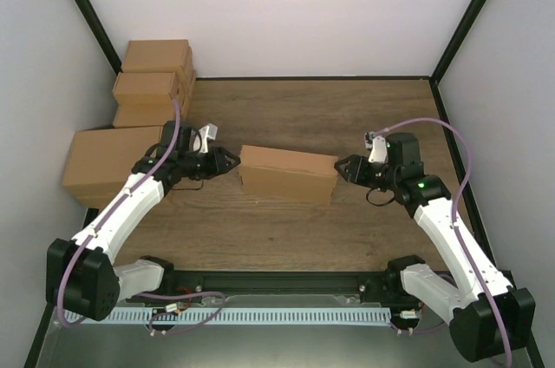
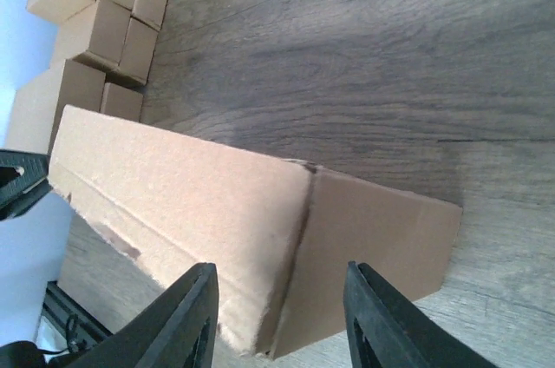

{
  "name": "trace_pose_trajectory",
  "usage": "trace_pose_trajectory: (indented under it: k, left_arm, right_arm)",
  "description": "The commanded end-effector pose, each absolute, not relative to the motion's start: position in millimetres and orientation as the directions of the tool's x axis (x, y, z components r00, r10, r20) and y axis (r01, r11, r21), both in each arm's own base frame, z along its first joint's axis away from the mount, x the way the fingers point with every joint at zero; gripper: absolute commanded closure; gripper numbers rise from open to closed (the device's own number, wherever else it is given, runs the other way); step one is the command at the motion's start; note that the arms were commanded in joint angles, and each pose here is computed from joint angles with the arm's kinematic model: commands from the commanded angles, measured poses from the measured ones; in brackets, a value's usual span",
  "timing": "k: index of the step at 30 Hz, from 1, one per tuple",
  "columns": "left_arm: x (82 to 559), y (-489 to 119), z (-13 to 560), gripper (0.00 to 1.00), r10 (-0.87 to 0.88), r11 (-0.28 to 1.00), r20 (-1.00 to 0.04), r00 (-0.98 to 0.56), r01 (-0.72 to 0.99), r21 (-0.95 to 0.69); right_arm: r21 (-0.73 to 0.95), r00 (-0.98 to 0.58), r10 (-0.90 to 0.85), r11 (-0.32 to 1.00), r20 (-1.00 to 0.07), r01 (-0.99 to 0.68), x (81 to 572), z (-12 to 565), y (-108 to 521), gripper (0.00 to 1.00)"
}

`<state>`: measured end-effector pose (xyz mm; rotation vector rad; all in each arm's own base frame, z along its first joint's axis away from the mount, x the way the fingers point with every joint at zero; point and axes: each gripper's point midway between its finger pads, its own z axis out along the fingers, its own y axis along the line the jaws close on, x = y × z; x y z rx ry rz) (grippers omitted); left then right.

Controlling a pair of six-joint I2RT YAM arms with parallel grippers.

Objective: Fold the paper box

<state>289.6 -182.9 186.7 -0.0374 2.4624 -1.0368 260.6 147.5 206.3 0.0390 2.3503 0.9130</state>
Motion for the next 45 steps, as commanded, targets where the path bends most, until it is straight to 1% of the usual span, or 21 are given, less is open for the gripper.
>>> trace_pose_trajectory:
  k: [1, 4, 9, 10, 13, 15, 19, 23, 27, 31, 33, 35, 37, 40, 41, 43, 44, 45]
  left_arm:
    - [287, -185, 168, 0.64, -0.195, 0.688, -0.355, -0.915, 0.130, -0.714]
    - [288, -184, 164, 0.66, -0.192, 0.688, -0.348, -0.917, 0.127, -0.715]
    - [288, -183, 158, 0.70, -0.185, 0.697, -0.342, -0.921, 0.123, -0.706]
    - [287, -183, 156, 0.71, -0.181, 0.700, -0.341, -0.922, 0.122, -0.704]
    - [287, -180, 152, 0.74, -0.181, 0.713, -0.340, -0.923, 0.115, -0.692]
    - [287, -178, 150, 0.76, -0.183, 0.724, -0.343, -0.921, 0.110, -0.681]
    - [285, -174, 147, 0.78, -0.186, 0.739, -0.349, -0.919, 0.104, -0.666]
    - [287, -176, 159, 0.79, -0.187, 0.726, -0.379, -0.906, 0.133, -0.675]
    - [294, -182, 183, 0.80, -0.173, 0.704, -0.440, -0.881, 0.202, -0.681]
    - [310, -189, 202, 0.80, -0.170, 0.684, -0.482, -0.859, 0.249, -0.686]
    - [320, -194, 213, 0.82, -0.166, 0.669, -0.507, -0.845, 0.281, -0.688]
    - [331, -199, 234, 0.83, -0.157, 0.655, -0.553, -0.819, 0.333, -0.679]
    - [340, -202, 266, 0.83, -0.143, 0.649, -0.631, -0.762, 0.409, -0.641]
    - [338, -196, 301, 0.83, -0.140, 0.672, -0.738, -0.660, 0.484, -0.560]
    - [334, -194, 299, 0.83, -0.140, 0.681, -0.754, -0.642, 0.490, -0.544]
    - [319, -191, 281, 0.83, -0.159, 0.676, -0.760, -0.631, 0.492, -0.549]
    - [309, -190, 255, 0.82, -0.179, 0.676, -0.733, -0.657, 0.459, -0.576]
    - [298, -189, 231, 0.78, -0.202, 0.676, -0.704, -0.681, 0.423, -0.603]
  right_arm:
    - [0.673, -0.824, 0.244, 0.710, -0.512, -0.208, 259, 204, 145, 0.61]
    - [0.684, -0.827, 0.255, 0.702, -0.501, -0.198, 256, 198, 142, 0.71]
    - [0.709, -0.850, 0.243, 0.678, -0.467, -0.195, 250, 181, 147, 0.73]
    - [0.709, -0.854, 0.239, 0.678, -0.461, -0.193, 250, 177, 147, 0.75]
    - [0.697, -0.866, 0.236, 0.698, -0.440, -0.164, 248, 163, 144, 0.87]
    - [0.685, -0.870, 0.238, 0.714, -0.431, -0.143, 246, 154, 140, 0.92]
    - [0.676, -0.875, 0.236, 0.725, -0.422, -0.130, 243, 146, 138, 0.95]
    - [0.674, -0.858, 0.199, 0.710, -0.473, -0.207, 245, 161, 143, 0.94]
    - [0.665, -0.823, 0.161, 0.680, -0.544, -0.307, 255, 189, 152, 0.89]
    - [0.664, -0.803, 0.127, 0.644, -0.582, -0.379, 270, 208, 168, 0.90]
    - [0.645, -0.774, 0.108, 0.631, -0.624, -0.431, 283, 228, 180, 0.91]
    - [0.618, -0.739, 0.086, 0.617, -0.668, -0.487, 297, 250, 192, 0.92]
    - [0.559, -0.673, 0.057, 0.612, -0.737, -0.560, 306, 277, 203, 0.92]
    - [0.458, -0.567, 0.031, 0.627, -0.823, -0.631, 308, 301, 210, 0.89]
    - [0.430, -0.541, 0.033, 0.649, -0.840, -0.628, 307, 297, 209, 0.88]
    - [0.421, -0.528, 0.041, 0.656, -0.849, -0.627, 295, 271, 211, 0.86]
    - [0.445, -0.557, 0.048, 0.659, -0.829, -0.606, 286, 245, 210, 0.83]
    - [0.487, -0.604, 0.060, 0.658, -0.794, -0.575, 276, 217, 209, 0.76]
